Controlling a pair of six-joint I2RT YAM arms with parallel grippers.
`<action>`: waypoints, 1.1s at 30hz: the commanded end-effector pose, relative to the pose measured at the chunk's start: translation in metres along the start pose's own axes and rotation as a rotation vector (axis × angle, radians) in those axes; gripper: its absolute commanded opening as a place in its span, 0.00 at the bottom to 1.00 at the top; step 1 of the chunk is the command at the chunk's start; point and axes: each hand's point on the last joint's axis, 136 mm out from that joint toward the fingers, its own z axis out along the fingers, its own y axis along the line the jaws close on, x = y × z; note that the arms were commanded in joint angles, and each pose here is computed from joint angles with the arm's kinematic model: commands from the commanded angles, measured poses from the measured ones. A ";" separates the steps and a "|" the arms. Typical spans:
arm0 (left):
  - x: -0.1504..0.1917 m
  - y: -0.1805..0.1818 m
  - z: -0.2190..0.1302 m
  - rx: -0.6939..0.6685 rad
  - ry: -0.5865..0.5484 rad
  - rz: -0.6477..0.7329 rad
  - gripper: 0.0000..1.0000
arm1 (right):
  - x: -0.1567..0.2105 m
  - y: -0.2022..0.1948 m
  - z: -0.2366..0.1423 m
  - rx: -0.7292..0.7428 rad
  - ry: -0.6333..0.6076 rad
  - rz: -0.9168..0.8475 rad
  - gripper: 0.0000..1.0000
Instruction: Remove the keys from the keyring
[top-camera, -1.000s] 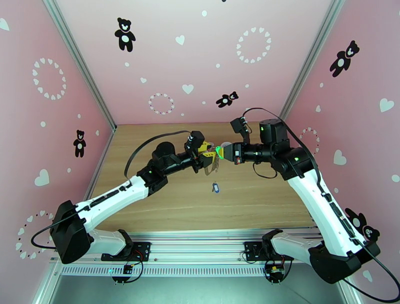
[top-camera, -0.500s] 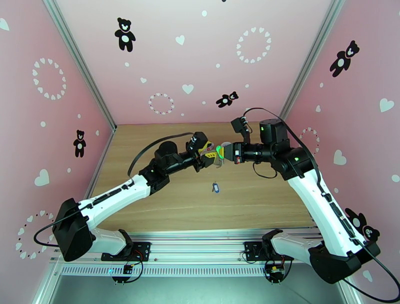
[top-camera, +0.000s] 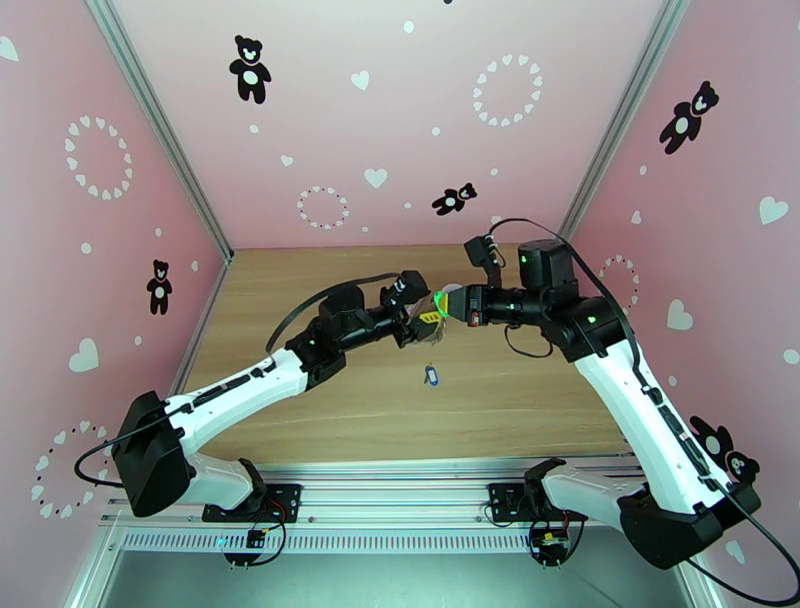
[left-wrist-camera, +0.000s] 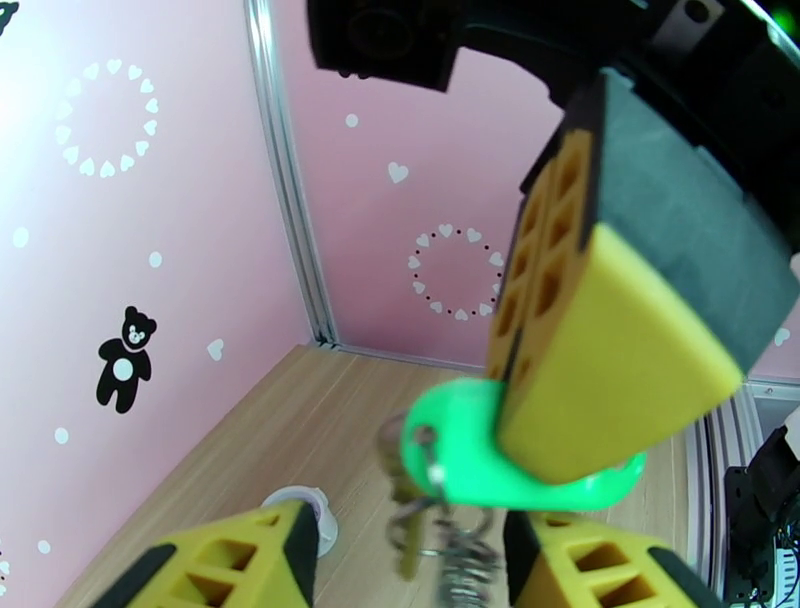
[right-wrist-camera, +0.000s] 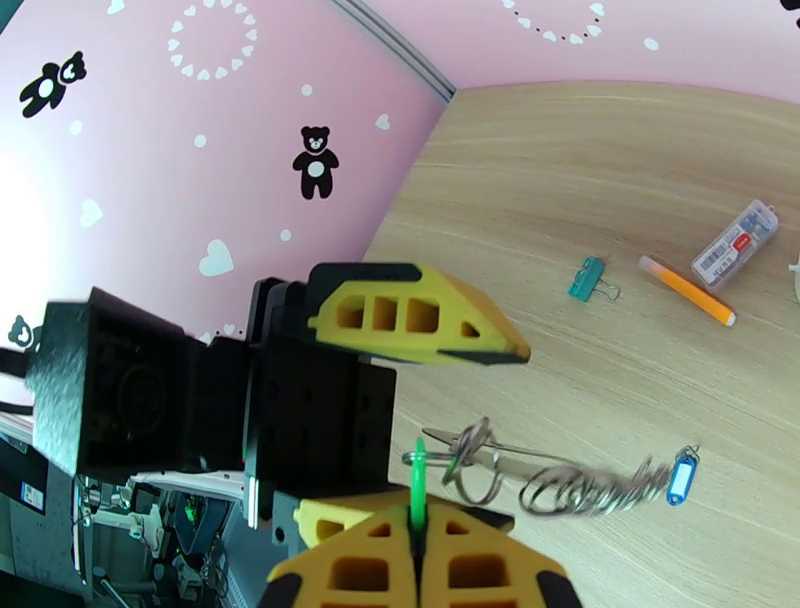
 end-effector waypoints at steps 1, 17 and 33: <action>-0.008 0.000 0.004 -0.012 -0.028 0.005 0.56 | -0.009 0.005 -0.006 -0.005 -0.058 -0.008 0.00; 0.007 0.039 0.000 -0.244 0.028 0.022 0.45 | -0.005 0.000 -0.010 0.034 -0.053 0.013 0.00; 0.000 -0.007 0.015 0.036 -0.026 0.060 0.51 | -0.016 0.016 0.001 -0.062 -0.069 0.093 0.00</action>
